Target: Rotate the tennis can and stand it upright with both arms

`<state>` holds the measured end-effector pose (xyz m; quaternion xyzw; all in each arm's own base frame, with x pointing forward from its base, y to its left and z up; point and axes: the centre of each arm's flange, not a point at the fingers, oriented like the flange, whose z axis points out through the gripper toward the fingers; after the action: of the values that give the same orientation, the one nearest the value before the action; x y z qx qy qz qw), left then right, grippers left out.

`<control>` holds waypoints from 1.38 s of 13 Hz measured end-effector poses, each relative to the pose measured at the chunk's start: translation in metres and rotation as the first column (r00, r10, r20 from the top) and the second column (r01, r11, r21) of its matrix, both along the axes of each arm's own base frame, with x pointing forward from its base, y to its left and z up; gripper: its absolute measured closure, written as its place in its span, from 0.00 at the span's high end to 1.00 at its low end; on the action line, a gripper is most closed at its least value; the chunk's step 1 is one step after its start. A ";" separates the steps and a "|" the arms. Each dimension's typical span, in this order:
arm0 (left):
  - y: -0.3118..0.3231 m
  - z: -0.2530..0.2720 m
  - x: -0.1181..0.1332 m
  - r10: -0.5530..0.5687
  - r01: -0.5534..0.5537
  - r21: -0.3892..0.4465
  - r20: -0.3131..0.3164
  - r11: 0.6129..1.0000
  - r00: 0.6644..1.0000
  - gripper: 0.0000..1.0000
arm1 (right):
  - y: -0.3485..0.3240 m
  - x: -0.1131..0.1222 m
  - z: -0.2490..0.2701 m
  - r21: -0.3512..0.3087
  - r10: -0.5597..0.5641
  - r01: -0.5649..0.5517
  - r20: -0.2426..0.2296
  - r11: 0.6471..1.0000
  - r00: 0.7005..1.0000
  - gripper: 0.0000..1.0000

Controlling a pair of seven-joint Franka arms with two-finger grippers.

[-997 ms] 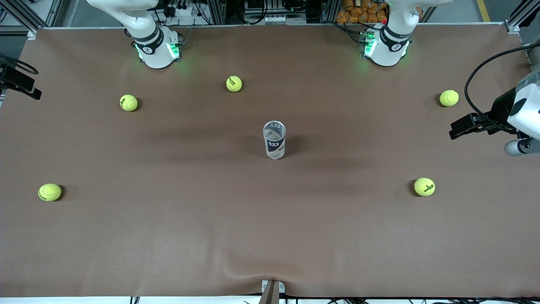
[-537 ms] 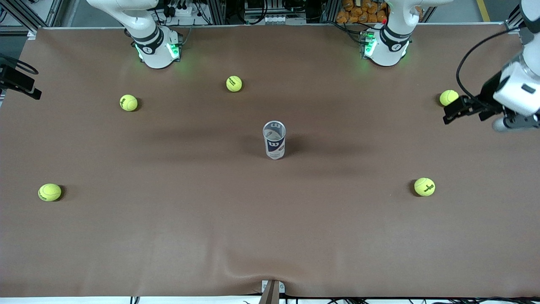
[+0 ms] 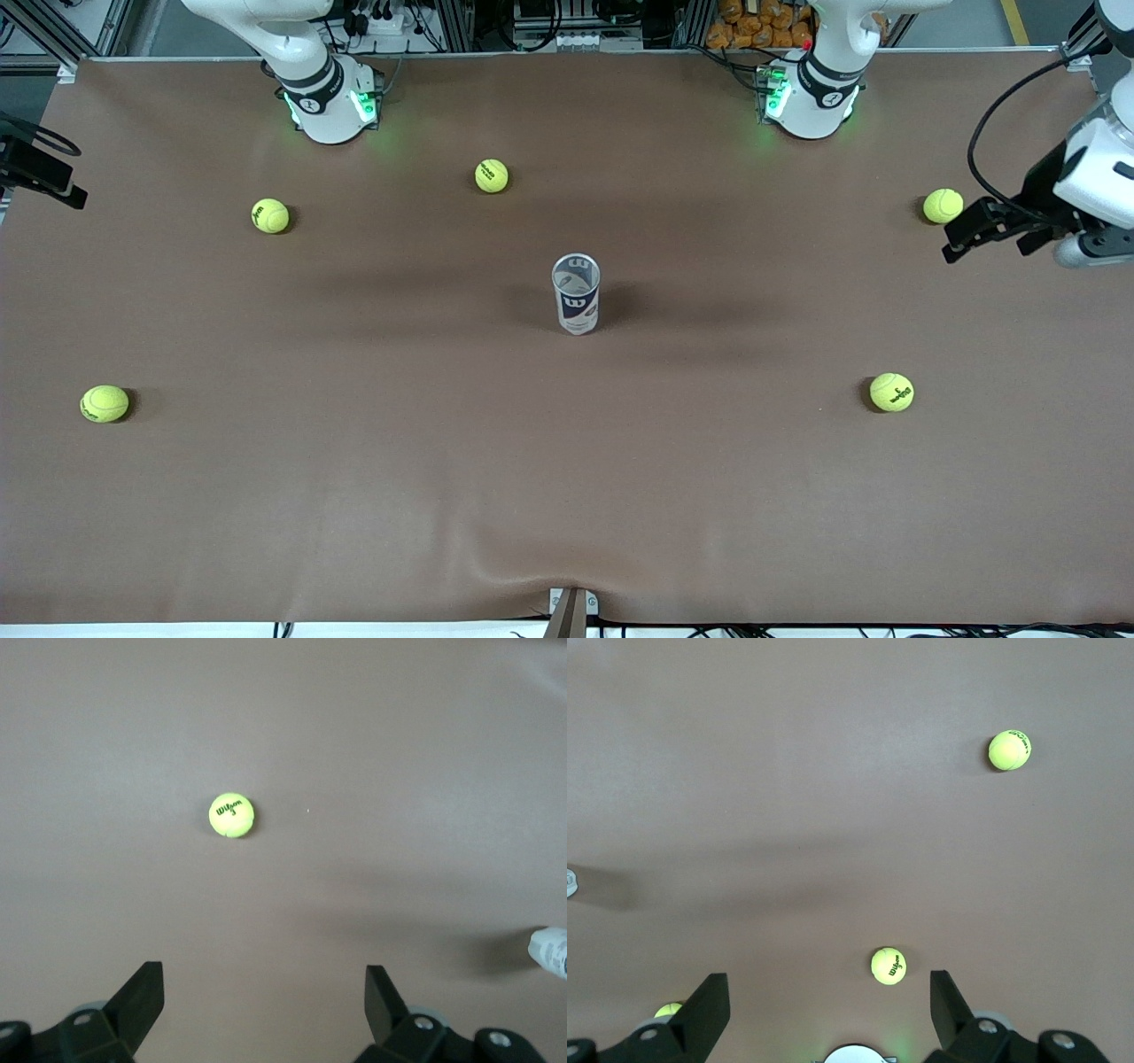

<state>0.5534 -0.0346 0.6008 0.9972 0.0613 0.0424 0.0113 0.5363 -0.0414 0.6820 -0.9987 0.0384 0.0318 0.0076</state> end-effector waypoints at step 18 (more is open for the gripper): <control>0.017 0.005 0.010 -0.026 0.026 0.005 0.007 1.000 1.000 1.00 | 0.001 0.000 0.000 0.000 0.001 -0.001 0.000 1.000 1.000 1.00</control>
<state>0.5637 -0.0174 0.6055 0.9977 0.0482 0.0461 0.0099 0.5364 -0.0408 0.6820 -0.9988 0.0377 0.0318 0.0076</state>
